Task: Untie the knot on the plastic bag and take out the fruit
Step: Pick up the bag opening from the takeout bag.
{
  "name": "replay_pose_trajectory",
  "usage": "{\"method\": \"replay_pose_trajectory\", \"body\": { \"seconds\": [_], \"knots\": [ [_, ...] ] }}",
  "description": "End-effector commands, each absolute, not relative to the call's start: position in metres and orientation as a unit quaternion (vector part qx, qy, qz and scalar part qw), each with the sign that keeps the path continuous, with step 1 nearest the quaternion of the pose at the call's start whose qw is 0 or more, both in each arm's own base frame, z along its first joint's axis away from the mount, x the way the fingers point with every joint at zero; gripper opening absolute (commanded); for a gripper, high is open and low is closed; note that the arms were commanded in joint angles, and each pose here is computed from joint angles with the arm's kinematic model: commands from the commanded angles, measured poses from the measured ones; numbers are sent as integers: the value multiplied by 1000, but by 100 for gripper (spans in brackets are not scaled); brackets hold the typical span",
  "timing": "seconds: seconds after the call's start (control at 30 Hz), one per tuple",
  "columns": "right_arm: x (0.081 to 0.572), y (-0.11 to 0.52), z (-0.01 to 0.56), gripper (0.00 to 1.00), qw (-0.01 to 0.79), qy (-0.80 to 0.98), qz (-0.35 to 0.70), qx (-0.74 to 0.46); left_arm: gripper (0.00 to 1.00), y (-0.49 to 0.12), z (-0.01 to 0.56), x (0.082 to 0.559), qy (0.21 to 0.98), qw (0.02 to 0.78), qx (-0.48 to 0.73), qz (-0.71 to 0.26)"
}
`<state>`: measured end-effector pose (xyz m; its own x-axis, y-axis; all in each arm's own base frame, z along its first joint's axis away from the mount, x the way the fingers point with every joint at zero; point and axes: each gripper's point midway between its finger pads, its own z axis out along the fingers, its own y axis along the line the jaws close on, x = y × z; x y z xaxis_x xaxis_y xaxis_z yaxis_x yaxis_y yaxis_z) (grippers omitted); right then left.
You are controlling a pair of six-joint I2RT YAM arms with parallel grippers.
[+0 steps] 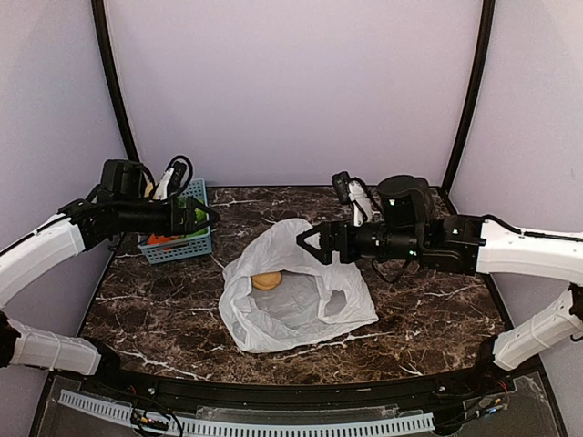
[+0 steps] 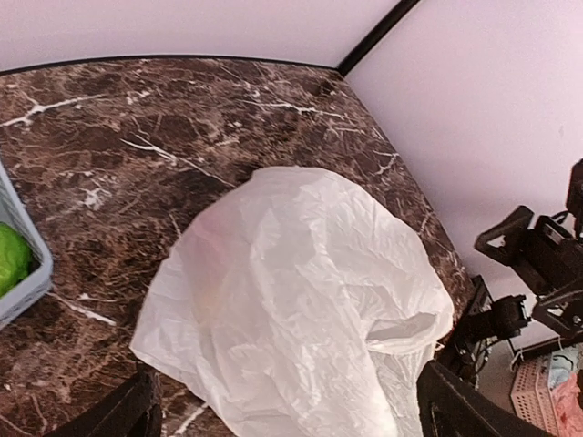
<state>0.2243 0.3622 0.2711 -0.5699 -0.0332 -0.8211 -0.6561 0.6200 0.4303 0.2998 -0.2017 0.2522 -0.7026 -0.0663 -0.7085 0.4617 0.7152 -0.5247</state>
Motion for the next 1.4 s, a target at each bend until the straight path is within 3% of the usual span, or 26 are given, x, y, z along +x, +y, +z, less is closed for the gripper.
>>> {"method": "replay_pose_trajectory", "body": {
  "seconds": [0.0,0.33,0.83,0.9,0.97,1.03,1.37],
  "knots": [
    [215,372,247,90,373,810,398,-214,97,-234,241,265,847,297,145,-416],
    [205,391,226,90,352,819,400,-213,97,-253,208,255,877,261,182,-360],
    [200,399,204,81,342,829,380,-228,95,-288,172,238,896,222,243,-298],
    [199,400,200,78,340,830,378,-230,91,-289,168,239,899,222,243,-289],
    [198,402,198,77,338,828,381,-233,79,-287,164,240,903,222,235,-283],
    [197,406,199,76,340,824,387,-235,61,-288,164,241,904,224,230,-283],
    [201,415,178,71,346,828,370,-238,14,-291,171,238,897,228,228,-303]
  ]
}}
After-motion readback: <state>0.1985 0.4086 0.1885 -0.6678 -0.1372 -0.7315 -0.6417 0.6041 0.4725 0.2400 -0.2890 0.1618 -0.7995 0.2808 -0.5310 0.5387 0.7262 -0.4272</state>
